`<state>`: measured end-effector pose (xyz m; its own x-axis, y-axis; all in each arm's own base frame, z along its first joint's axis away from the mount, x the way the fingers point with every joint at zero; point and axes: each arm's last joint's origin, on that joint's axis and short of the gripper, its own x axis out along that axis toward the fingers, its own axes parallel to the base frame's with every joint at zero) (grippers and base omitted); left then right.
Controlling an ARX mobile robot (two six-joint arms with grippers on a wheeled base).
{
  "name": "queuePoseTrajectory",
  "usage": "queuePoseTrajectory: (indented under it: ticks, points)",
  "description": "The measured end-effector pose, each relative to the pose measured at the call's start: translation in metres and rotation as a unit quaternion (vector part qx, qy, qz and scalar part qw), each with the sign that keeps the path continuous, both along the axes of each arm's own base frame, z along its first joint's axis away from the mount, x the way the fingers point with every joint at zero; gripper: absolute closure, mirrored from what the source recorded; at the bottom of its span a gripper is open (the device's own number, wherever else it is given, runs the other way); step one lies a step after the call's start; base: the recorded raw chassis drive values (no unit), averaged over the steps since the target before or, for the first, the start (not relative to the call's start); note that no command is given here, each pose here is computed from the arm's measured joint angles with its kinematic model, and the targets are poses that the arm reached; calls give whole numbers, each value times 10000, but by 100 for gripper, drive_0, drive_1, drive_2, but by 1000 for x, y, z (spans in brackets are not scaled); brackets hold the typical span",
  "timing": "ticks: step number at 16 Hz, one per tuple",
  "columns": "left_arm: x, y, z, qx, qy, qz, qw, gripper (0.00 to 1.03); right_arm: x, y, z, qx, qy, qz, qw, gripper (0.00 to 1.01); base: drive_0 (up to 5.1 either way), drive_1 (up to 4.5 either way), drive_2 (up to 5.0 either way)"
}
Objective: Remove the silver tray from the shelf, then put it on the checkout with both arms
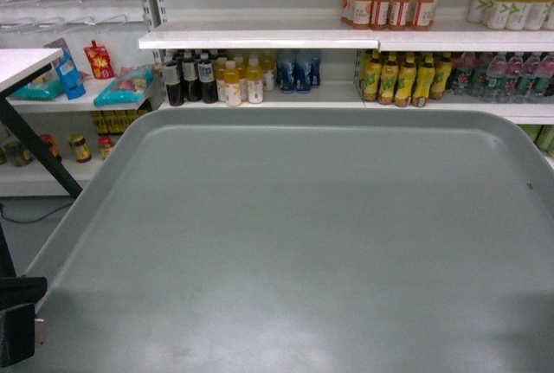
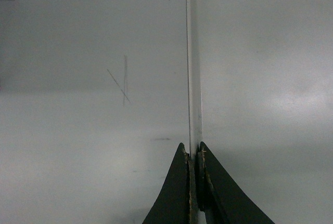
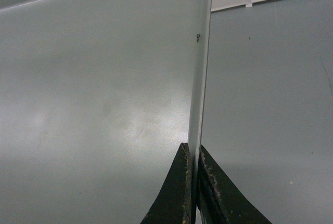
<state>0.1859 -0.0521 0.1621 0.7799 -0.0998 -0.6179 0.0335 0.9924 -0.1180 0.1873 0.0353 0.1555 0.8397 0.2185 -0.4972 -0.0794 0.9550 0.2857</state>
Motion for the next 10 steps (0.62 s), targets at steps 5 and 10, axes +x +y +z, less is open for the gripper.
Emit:
queuePoseTrajectory:
  ticks: [5, 10]
  points:
    - [0, 0, 0, 3, 9, 0, 10000, 101, 0, 0, 0, 1, 2, 2, 10000, 98, 6, -427, 439]
    - [-1, 0, 0, 10, 29, 1, 10000, 101, 0, 0, 0, 0, 8, 2, 10000, 98, 1, -85, 88]
